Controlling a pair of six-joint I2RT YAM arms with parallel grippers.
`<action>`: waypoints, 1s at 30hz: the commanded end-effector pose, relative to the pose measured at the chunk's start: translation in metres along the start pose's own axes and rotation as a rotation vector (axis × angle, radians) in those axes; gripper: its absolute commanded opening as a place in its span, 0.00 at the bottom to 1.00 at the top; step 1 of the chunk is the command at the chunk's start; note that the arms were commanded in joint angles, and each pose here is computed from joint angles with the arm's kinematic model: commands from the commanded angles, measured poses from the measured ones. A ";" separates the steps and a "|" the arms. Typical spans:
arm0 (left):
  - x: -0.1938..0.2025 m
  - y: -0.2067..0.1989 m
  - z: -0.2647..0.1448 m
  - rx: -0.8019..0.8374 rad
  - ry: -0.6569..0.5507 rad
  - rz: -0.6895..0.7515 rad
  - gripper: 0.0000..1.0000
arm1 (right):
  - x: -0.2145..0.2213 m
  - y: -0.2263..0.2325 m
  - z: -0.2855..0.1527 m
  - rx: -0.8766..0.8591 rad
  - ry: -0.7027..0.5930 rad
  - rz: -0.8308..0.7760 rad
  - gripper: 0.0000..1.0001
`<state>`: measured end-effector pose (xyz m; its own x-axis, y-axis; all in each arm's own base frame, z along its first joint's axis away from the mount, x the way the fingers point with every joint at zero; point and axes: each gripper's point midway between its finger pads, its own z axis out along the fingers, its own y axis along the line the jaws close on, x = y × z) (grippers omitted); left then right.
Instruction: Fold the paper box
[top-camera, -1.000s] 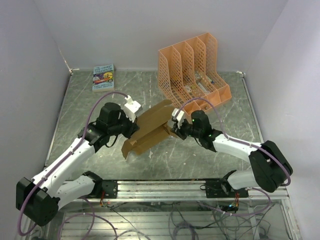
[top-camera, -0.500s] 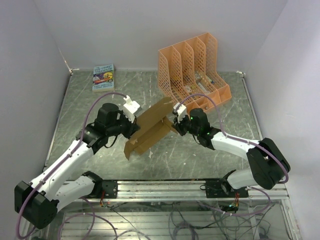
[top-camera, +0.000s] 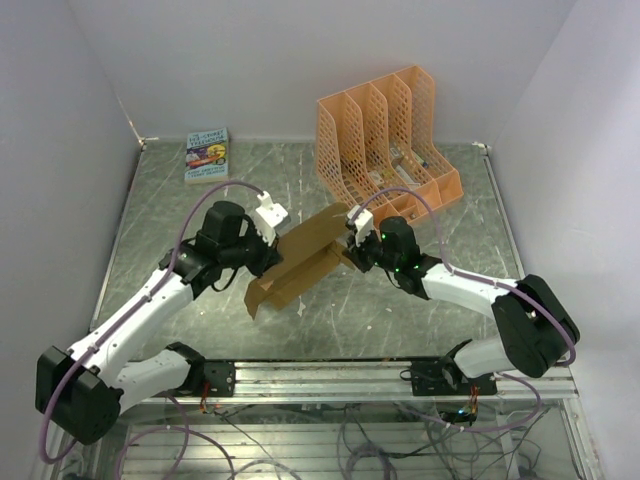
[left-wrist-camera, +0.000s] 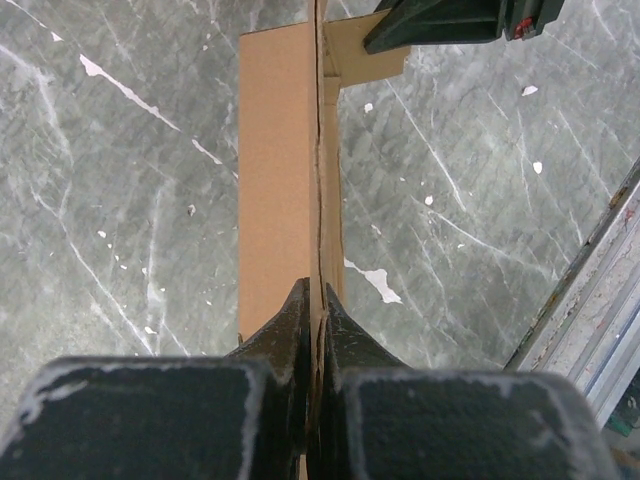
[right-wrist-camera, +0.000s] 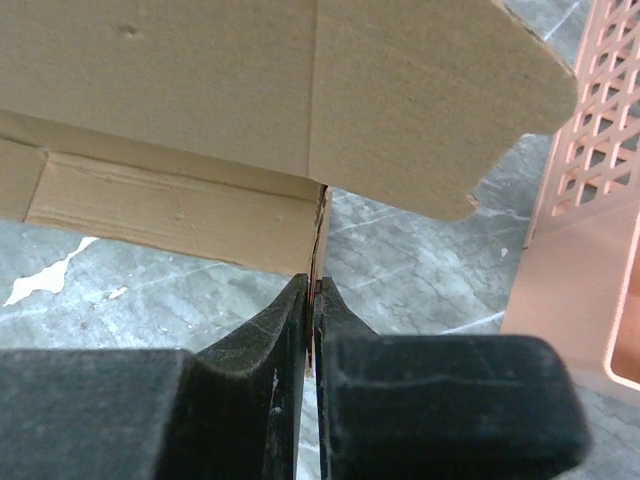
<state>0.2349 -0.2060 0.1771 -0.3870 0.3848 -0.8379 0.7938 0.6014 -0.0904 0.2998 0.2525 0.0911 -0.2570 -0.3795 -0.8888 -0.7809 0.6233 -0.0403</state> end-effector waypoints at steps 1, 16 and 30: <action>0.000 -0.003 0.000 0.026 0.028 0.004 0.07 | -0.001 0.008 0.001 -0.042 -0.022 0.022 0.08; -0.005 -0.001 0.001 0.023 0.034 0.007 0.07 | 0.003 0.024 -0.011 -0.239 -0.011 0.098 0.41; -0.004 -0.003 0.000 0.036 0.027 0.014 0.07 | -0.013 -0.011 -0.040 -0.404 -0.118 0.239 0.62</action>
<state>0.2378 -0.2080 0.1730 -0.4053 0.4119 -0.8161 0.7986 0.5941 -0.0967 0.2870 0.2237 0.0808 -0.5231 -0.2040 -0.8275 -0.8050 0.4369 0.4013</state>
